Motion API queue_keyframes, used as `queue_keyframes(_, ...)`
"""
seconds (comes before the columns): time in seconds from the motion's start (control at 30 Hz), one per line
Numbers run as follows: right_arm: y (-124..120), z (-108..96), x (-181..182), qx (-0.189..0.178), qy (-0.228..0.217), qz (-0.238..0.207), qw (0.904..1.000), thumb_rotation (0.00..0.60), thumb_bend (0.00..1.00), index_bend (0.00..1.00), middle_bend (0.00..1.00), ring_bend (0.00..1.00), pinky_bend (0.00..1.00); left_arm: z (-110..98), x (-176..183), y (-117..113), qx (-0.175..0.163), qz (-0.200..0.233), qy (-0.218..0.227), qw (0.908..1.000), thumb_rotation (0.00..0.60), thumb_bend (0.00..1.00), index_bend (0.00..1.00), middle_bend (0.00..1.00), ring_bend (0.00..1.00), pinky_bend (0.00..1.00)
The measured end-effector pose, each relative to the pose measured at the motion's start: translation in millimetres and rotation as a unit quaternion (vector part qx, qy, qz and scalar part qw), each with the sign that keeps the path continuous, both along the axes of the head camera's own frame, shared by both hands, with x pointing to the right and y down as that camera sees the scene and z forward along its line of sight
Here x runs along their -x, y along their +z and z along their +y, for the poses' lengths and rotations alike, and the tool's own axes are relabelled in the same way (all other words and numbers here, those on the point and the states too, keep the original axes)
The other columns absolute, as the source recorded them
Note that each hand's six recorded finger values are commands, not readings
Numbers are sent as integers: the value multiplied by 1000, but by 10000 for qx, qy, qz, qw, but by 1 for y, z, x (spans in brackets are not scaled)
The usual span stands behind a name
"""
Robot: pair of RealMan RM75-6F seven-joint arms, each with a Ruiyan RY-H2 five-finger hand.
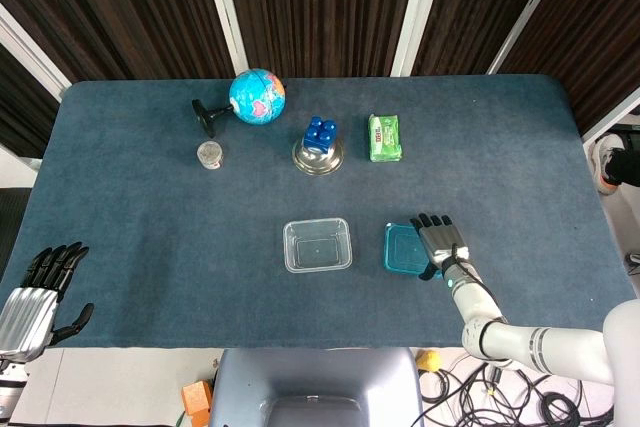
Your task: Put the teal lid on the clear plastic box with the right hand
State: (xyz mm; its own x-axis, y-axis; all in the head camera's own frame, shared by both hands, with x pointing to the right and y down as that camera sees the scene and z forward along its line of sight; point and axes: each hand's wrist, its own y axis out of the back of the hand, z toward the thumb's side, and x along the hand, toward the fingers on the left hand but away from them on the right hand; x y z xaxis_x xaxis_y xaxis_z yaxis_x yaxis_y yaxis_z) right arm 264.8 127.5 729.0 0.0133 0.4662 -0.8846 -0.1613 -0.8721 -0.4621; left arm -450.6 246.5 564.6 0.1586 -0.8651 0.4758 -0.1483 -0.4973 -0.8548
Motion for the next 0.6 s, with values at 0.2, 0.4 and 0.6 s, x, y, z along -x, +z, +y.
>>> queue_keyframes(0.2, 0, 0, -3, 7, 27, 6, 10000, 600, 39, 0, 0, 0, 0, -1, 1, 1, 39, -5, -9, 10000, 600, 350, 0, 49, 27, 31)
queue_keyframes(0.4, 5, 1, -1, 65, -32, 37, 10000, 600, 38, 11, 0, 0, 0, -1, 3, -2, -5, 4, -39, 10000, 600, 350, 0, 49, 27, 31)
queue_keyframes(0.6, 8, 5, 2, 109, -78, 57, 9999, 600, 39, 36, 0, 0, 0, 0, 2, -3, -23, 32, -38, 10000, 600, 351, 0, 49, 27, 31)
